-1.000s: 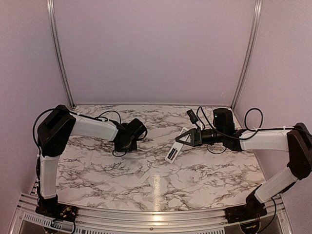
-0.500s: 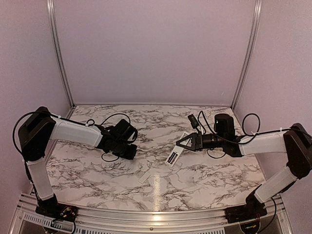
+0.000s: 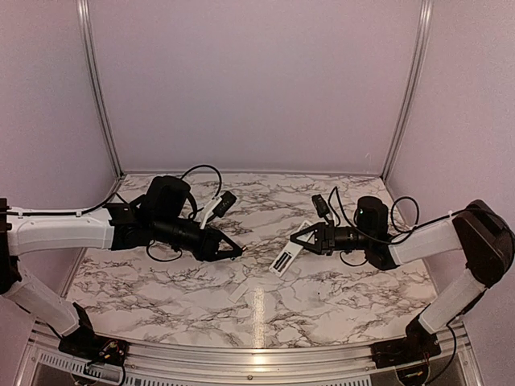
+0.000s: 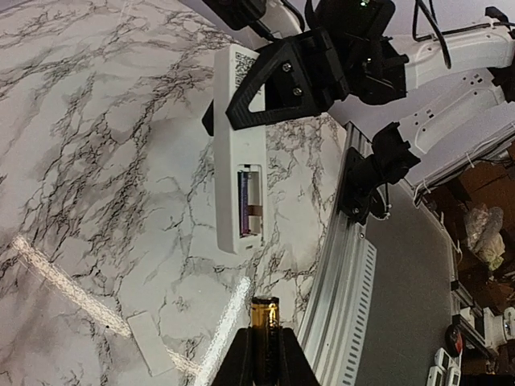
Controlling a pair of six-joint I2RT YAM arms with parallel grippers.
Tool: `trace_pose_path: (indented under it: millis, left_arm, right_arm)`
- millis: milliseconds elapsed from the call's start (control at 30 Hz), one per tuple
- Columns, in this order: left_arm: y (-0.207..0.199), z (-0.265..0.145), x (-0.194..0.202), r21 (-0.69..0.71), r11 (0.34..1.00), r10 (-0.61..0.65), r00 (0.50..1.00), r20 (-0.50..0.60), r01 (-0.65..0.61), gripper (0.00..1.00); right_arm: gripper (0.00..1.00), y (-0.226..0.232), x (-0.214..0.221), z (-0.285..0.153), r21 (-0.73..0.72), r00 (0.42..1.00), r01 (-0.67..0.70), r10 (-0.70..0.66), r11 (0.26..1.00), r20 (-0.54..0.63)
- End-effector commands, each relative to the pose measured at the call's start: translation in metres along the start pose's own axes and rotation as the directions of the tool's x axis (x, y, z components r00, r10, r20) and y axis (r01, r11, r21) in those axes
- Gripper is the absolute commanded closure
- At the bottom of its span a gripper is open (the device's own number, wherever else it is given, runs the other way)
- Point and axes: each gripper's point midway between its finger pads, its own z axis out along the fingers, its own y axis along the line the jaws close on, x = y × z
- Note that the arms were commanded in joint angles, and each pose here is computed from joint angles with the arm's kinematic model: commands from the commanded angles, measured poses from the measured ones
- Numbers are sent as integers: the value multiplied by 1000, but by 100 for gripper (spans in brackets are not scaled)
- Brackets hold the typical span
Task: Load the batteries into the remote control
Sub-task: Place the battery in the battery compartment.
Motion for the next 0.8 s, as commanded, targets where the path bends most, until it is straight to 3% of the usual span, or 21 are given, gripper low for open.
trace_pose_path:
  millis: [0, 167, 400, 767]
  left_arm:
    - [-51, -16, 0, 222, 964, 142, 989, 30, -145, 100]
    - [-74, -18, 21, 291, 913, 297, 955, 10, -287, 99]
    - [-90, -29, 33, 318, 830, 463, 884, 65, -458, 99]
    - [-88, -32, 36, 259, 789, 559, 826, 72, -557, 100]
  right_arm:
    - [100, 15, -11, 1, -50, 999, 40, -39, 998, 21]
    - [100, 21, -10, 4, -59, 999, 44, -42, 997, 22]
    - [100, 24, -4, 11, -69, 999, 43, -42, 997, 9]
    - [100, 34, 3, 22, -99, 999, 39, -38, 994, 15]
